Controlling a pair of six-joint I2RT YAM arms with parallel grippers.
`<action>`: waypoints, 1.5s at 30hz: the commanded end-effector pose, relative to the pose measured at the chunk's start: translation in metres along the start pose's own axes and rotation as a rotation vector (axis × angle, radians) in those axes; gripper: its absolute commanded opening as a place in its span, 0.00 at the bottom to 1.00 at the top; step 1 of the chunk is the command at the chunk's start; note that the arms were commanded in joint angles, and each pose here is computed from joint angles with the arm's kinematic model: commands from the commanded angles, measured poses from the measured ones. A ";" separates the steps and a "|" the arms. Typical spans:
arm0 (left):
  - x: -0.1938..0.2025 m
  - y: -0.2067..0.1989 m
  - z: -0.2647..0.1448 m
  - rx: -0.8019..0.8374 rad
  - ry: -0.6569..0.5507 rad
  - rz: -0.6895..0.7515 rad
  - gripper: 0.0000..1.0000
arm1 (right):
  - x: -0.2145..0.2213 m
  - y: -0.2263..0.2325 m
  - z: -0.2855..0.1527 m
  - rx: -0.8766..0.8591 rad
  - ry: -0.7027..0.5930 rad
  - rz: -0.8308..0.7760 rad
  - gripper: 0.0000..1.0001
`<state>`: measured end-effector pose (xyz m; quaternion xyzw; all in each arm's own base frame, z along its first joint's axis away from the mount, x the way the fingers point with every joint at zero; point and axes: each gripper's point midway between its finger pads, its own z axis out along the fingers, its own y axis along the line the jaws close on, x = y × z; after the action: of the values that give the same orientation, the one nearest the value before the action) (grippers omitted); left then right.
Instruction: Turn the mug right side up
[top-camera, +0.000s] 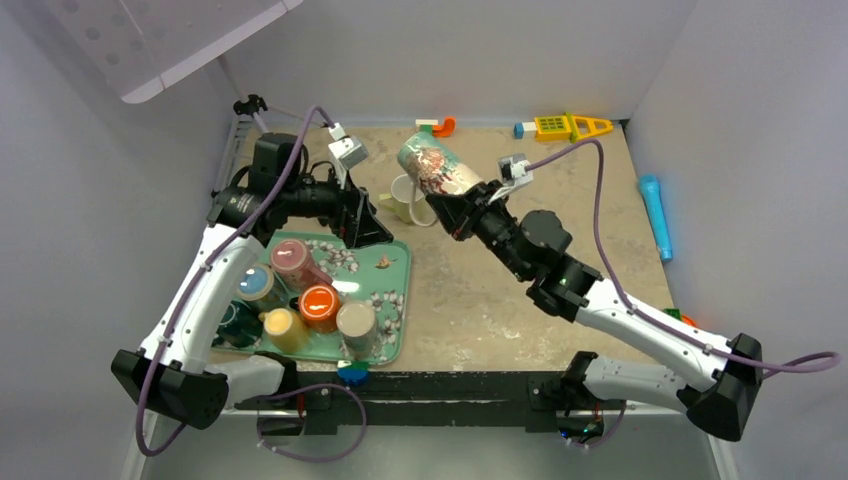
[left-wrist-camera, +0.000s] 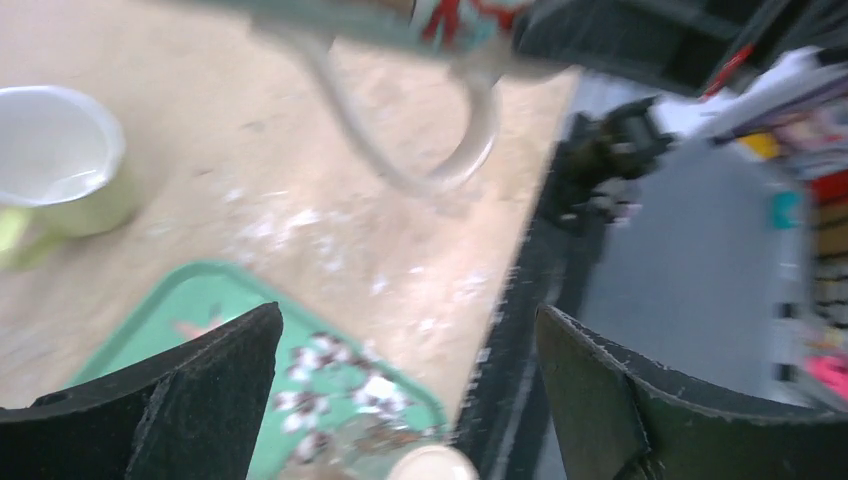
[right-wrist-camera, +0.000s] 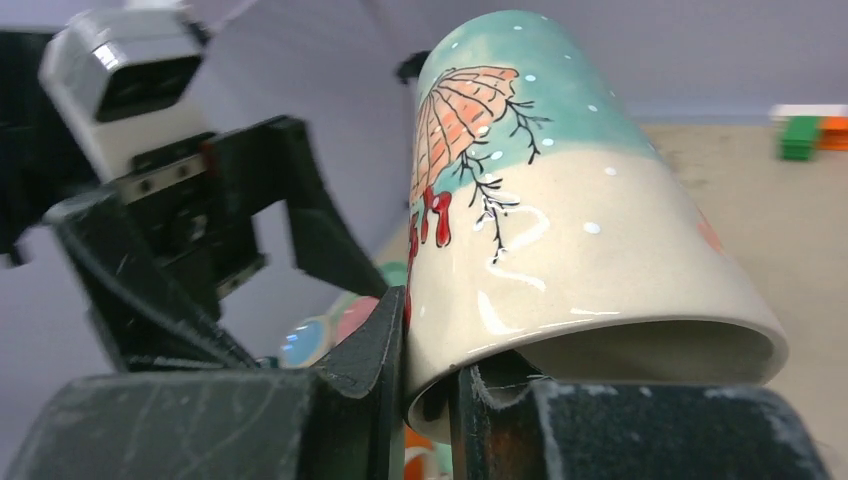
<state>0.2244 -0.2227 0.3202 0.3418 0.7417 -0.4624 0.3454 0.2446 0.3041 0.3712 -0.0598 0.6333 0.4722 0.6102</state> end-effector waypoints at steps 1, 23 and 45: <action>0.015 0.066 -0.027 -0.374 0.126 0.200 1.00 | -0.076 -0.043 0.000 0.338 -0.114 -0.193 0.00; 0.156 0.036 -0.065 -0.259 0.671 0.189 0.92 | 0.077 -0.282 0.052 0.688 0.878 -0.356 0.00; 0.181 0.001 -0.047 -0.098 0.742 0.310 1.00 | -0.010 -0.249 0.080 0.687 0.615 -0.420 0.73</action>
<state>0.1308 -0.1425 0.1918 0.5444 0.7993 -0.2110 0.1423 0.4680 0.2244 0.1761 -0.1462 0.9236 0.0409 0.3520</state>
